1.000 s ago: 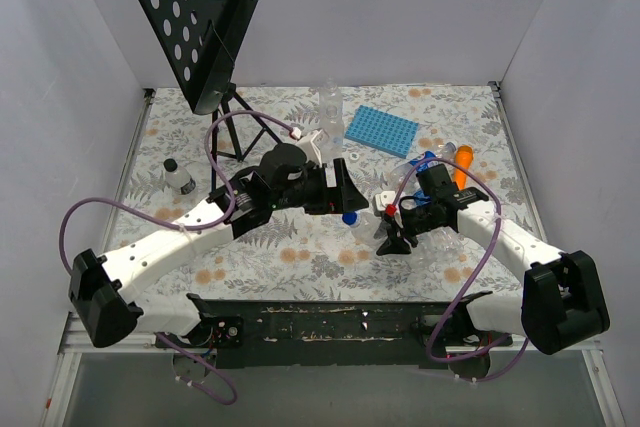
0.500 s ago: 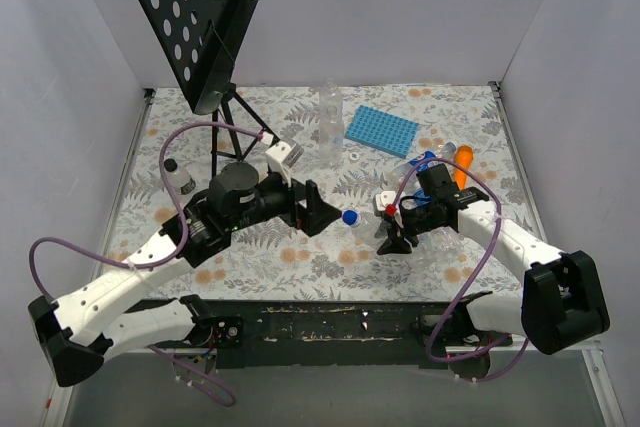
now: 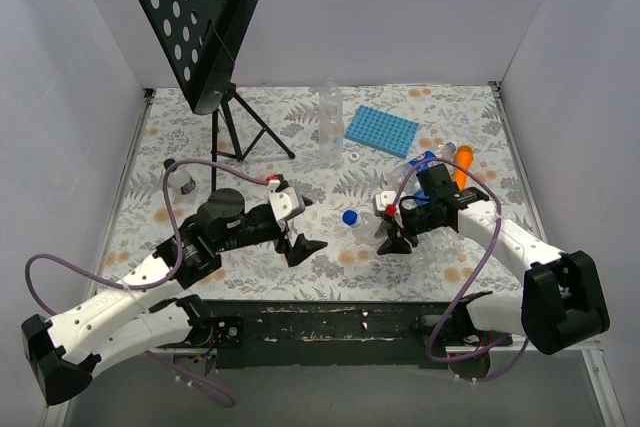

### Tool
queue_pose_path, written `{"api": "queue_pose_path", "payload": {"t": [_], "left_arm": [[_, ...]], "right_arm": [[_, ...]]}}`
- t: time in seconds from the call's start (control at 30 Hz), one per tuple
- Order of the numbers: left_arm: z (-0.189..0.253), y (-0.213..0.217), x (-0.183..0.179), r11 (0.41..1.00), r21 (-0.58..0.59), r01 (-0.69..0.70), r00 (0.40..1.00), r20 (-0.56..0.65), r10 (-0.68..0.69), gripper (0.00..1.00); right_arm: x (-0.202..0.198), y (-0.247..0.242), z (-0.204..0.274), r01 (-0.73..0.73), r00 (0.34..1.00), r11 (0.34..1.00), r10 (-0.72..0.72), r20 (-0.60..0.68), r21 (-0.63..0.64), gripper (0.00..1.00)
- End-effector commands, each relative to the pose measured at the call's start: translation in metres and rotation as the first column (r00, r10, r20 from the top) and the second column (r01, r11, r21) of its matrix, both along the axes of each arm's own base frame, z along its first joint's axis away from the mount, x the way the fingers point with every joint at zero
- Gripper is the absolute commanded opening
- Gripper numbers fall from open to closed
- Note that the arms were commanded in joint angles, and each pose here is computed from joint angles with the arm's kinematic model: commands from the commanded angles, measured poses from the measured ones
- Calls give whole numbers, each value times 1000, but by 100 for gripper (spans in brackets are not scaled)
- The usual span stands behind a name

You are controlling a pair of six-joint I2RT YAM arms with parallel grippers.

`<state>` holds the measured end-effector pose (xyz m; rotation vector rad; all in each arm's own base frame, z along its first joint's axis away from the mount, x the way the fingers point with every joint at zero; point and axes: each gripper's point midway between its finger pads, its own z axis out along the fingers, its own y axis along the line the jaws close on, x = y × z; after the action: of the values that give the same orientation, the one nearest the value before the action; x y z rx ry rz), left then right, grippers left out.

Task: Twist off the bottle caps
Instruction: Unscrew the bottle cap from the plastic bottle.

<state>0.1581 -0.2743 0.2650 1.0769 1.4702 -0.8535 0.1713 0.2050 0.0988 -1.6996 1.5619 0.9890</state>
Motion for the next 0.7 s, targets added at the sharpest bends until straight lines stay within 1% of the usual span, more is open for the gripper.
{"api": "queue_pose_path", "payload": {"t": [0.0,0.23,0.67], "left_arm": [[1,-6,-3,997,5,72,993,94,-72,98],[-7,-13,-3,994,16,107,990,88,-108,98],[-7,-18,-3,991,17,132,985,107,-134,98]], "right_arm": [[-1,3,6,-21,1000,999,21,15,25,6],[-1,3,6,-23,1000,999,22,15,24,6],[-1,3,6,-21,1000,999,21,16,25,6]]}}
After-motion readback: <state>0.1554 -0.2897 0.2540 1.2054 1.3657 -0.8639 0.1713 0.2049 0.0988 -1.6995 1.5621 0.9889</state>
